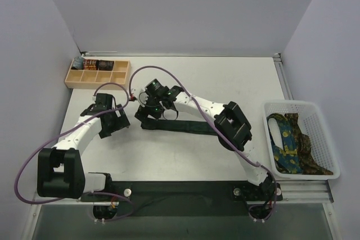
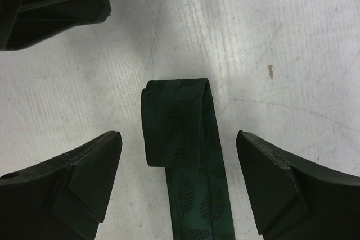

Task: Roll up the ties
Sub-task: Roll the tie

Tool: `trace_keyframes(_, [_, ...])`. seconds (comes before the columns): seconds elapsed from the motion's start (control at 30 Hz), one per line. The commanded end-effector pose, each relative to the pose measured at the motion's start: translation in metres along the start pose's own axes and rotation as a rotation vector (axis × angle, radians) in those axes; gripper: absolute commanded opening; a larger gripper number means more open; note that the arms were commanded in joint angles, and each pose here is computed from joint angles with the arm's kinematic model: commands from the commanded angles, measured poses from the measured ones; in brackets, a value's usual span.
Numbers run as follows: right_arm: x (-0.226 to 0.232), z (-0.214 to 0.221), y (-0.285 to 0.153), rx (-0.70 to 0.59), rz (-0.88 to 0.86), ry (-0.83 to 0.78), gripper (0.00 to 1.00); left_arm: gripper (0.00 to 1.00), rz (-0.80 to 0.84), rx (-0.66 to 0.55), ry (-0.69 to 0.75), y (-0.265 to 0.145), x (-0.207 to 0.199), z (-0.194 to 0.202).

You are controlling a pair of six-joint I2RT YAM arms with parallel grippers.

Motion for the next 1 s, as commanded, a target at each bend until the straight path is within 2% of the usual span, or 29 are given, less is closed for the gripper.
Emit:
trace_keyframes(0.0, [0.000,-0.005,0.008,0.002,-0.028,-0.054,0.85,0.96,0.000,-0.083,0.001,-0.003,0.000,-0.013])
trace_keyframes(0.4, [0.005,0.017,0.043,0.089,-0.025,-0.114,0.81,0.96,-0.026,-0.110,-0.004,-0.005,0.005,-0.014])
trace_keyframes(0.57, [0.004,0.019,0.049,0.114,0.002,-0.118,0.76,0.95,-0.031,-0.113,-0.007,-0.005,0.005,-0.015])
trace_keyframes(0.67, [0.009,0.022,0.051,0.124,-0.010,-0.128,0.67,0.95,-0.028,-0.113,-0.004,-0.005,0.005,-0.015])
trace_keyframes(0.7, [0.010,0.023,0.051,0.126,-0.018,-0.131,0.58,0.95,-0.028,-0.111,-0.004,-0.005,0.005,-0.015])
trace_keyframes(0.8, [0.019,0.029,0.053,0.134,-0.056,-0.137,0.46,0.94,-0.015,-0.110,-0.003,-0.006,0.004,-0.014])
trace_keyframes(0.9, [0.028,0.038,0.054,0.146,-0.099,-0.149,0.40,0.94,0.000,-0.107,0.000,-0.008,0.002,-0.013])
trace_keyframes(0.97, [0.038,0.043,0.054,0.154,-0.127,-0.158,0.39,0.94,0.019,-0.100,-0.004,-0.010,0.001,-0.010])
Point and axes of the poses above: each gripper's point midway between its finger pads, its own y axis out along the fingers, its own x axis along the line the jaws close on, z = x × y, the point moved 5 cm from there along -y, back along the fingers, and after that the axes turned 5 degrees about -y, right-handed, at the moved point
